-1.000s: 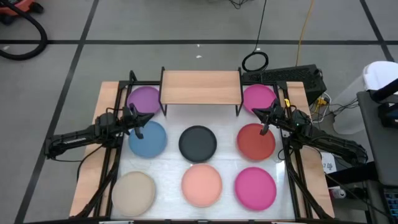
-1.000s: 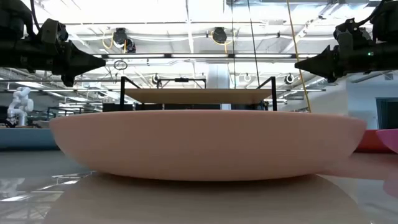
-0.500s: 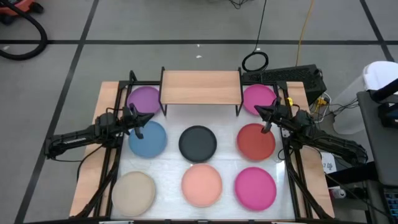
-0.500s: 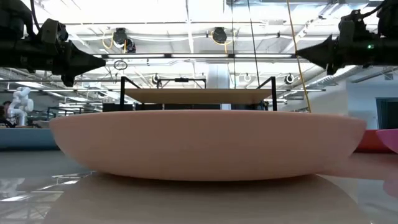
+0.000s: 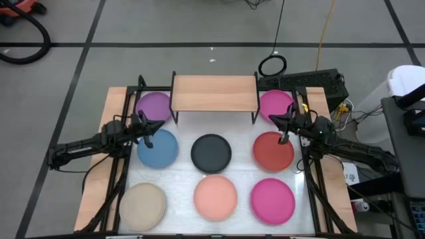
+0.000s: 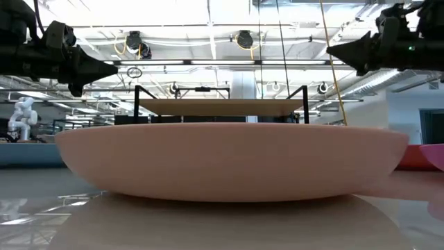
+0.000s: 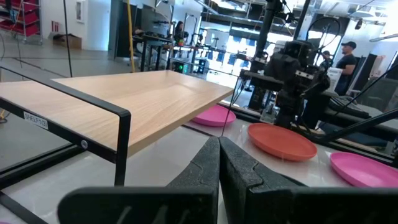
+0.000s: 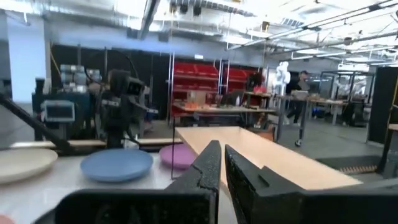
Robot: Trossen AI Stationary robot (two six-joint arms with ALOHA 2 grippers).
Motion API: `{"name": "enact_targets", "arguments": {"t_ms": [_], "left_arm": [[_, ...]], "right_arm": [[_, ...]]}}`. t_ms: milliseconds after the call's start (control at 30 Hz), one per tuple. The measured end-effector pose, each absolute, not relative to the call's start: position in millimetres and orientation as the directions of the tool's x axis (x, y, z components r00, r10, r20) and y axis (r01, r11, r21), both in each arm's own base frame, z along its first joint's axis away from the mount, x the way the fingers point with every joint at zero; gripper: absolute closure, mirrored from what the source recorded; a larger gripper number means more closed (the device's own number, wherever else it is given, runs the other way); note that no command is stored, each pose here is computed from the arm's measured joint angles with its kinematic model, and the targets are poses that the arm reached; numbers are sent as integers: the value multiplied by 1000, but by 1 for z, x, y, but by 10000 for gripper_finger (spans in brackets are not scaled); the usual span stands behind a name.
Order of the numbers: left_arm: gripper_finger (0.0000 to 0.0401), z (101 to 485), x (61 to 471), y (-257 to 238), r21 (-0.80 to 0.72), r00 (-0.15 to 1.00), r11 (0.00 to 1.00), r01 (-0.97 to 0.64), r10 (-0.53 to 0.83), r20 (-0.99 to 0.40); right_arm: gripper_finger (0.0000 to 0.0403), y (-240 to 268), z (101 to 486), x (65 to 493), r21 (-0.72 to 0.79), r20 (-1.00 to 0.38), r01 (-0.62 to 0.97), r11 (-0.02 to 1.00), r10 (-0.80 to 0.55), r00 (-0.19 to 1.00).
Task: Place and stack plates onto a shelf
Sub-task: Put the black plate on the shelf
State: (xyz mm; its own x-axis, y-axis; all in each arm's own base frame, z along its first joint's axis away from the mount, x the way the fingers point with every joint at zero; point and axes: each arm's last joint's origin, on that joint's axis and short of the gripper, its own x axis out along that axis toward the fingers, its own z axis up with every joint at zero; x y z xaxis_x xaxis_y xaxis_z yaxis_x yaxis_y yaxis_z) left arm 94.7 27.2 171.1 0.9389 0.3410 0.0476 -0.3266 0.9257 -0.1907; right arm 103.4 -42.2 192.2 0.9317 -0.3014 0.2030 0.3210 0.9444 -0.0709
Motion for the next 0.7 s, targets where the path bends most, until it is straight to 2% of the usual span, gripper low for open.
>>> {"name": "enact_targets", "arguments": {"t_ms": [133,333,533,700], "left_arm": [[397,171,95,27,-191,939,926,-326,341,48],[397,171,95,27,-191,939,926,-327,341,48],[397,171,95,27,-191,939,926,-326,341,48],[397,171,95,27,-191,939,926,-326,341,48]], "right_arm": [[394,-45,195,111,-76,143,302,950,-289,947],[384,-44,205,130,-60,60,193,979,-190,980],[343,-39,219,157,-86,-12,86,993,-87,996],[303,-25,211,181,-141,-118,-39,989,22,993]]}}
